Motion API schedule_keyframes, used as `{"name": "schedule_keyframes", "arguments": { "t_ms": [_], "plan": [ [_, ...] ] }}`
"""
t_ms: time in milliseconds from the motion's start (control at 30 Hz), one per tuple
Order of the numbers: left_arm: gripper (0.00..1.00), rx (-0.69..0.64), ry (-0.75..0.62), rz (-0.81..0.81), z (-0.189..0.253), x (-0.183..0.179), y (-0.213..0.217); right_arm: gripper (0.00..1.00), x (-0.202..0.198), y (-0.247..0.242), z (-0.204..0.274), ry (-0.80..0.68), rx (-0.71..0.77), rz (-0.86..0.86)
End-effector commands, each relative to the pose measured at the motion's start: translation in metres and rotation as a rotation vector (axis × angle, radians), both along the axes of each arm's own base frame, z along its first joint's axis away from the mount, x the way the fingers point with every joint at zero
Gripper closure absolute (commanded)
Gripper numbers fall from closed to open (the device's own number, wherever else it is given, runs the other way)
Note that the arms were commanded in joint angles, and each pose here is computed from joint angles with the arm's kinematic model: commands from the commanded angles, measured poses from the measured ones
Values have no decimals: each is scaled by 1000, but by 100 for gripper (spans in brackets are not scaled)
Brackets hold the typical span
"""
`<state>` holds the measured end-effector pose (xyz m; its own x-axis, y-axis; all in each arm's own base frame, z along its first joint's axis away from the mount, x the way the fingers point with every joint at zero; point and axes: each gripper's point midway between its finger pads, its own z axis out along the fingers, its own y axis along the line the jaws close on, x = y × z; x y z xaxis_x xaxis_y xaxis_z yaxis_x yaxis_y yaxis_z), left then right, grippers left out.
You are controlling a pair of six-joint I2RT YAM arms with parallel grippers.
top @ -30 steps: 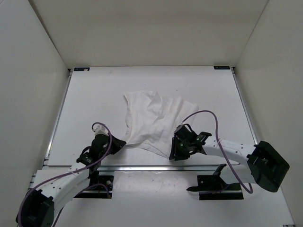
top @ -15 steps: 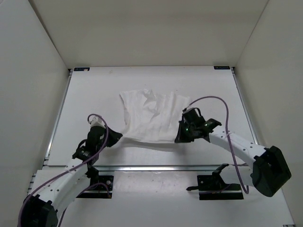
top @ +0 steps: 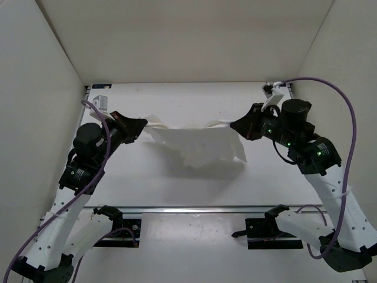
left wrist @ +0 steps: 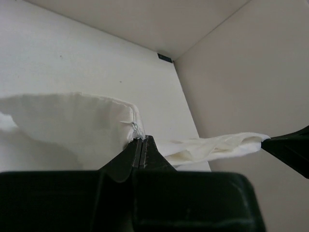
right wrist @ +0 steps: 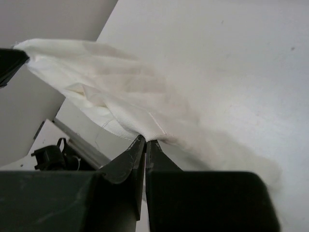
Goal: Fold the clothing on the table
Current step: Flatten the skirt out
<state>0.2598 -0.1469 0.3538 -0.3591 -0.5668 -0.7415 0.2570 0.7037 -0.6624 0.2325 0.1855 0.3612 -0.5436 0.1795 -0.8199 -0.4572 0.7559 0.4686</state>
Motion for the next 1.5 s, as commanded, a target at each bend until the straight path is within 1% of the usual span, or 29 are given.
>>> {"name": "schedule_keyframes", "arguments": {
  "t_ms": [0, 33, 100, 133, 167, 200, 233, 267, 300, 333, 400, 467, 500, 533, 567, 600, 633, 667, 733, 767, 867, 900, 1000, 1100, 1200, 1267, 1367, 1400, 1467],
  "plan": [
    [100, 40, 7, 2, 7, 9, 4, 100, 33, -12, 7, -51, -51, 2],
    [100, 63, 20, 13, 6, 23, 5, 100, 41, -10, 7, -47, -43, 23],
    [100, 79, -14, 24, 32, 52, 4, 100, 89, -9, 12, -49, -56, 12],
    [100, 119, 36, 40, 18, 78, 4, 100, 114, -3, 20, -72, -83, 6],
    [100, 134, 44, 36, 26, 101, -2, 100, 129, -2, 20, -69, -105, -9],
    [100, 143, 4, 55, 53, 111, 1, 100, 149, 4, 30, -85, -132, 0],
    [100, 169, 38, 50, 45, 133, -4, 100, 168, 7, 46, -101, -142, -10],
    [100, 173, 24, 52, 62, 146, -6, 100, 176, 9, 60, -125, -137, -10],
    [100, 163, -6, 59, 87, 148, -4, 100, 185, 10, 80, -156, -130, -13],
    [100, 183, 7, 65, 84, 156, -4, 100, 189, 10, 100, -198, -116, -17],
    [100, 175, -44, 90, 110, 152, 1, 100, 194, 5, 110, -232, -92, -27],
    [100, 180, -39, 108, 104, 145, 5, 100, 177, -5, 116, -254, -61, -27],
    [100, 174, -28, 102, 91, 137, 7, 99, 184, -5, 88, -205, -67, -26],
    [100, 185, 15, 99, 60, 141, 5, 100, 182, -10, 71, -189, -68, -35],
    [100, 176, -3, 109, 62, 130, 10, 100, 176, -12, 67, -186, -67, -34],
    [100, 172, 22, 115, 40, 120, 11, 100, 178, -16, 36, -121, -75, -41],
    [100, 187, 74, 104, 3, 115, 8, 100, 177, -20, 6, -55, -83, -47],
    [100, 164, 66, 107, 0, 101, 10, 100, 168, -23, -21, 5, -79, -49],
    [100, 170, 197, 88, -85, 80, 7, 100, 153, -24, -73, 110, -67, -48],
    [100, 149, 208, 81, -97, 68, 7, 100, 141, -27, -106, 183, -47, -60],
    [100, 166, 406, 55, -216, 20, 9, 100, 90, -18, -188, 383, -51, -41],
    [100, 151, 424, 20, -226, 8, 3, 100, 81, -20, -201, 410, -62, -61],
    [100, 187, 534, -26, -281, -35, 1, 99, 17, -18, -270, 577, -138, -46],
    [100, 171, 549, -24, -295, -54, 7, 100, -22, -16, -289, 640, -146, -12],
    [100, 103, 465, -41, -261, -57, 6, 100, -35, -5, -267, 586, -124, 56],
    [100, 105, 406, -32, -234, -55, 9, 100, -31, -2, -234, 482, -120, 67],
    [100, 138, 269, -45, -155, -45, 11, 100, -17, -4, -149, 257, -77, 75],
    [100, 161, 268, -53, -149, -41, 11, 100, -15, -3, -133, 215, -72, 78],
    [100, 138, 150, -41, -81, -33, 11, 99, -9, -8, -76, 93, -55, 71]
  ]
}}
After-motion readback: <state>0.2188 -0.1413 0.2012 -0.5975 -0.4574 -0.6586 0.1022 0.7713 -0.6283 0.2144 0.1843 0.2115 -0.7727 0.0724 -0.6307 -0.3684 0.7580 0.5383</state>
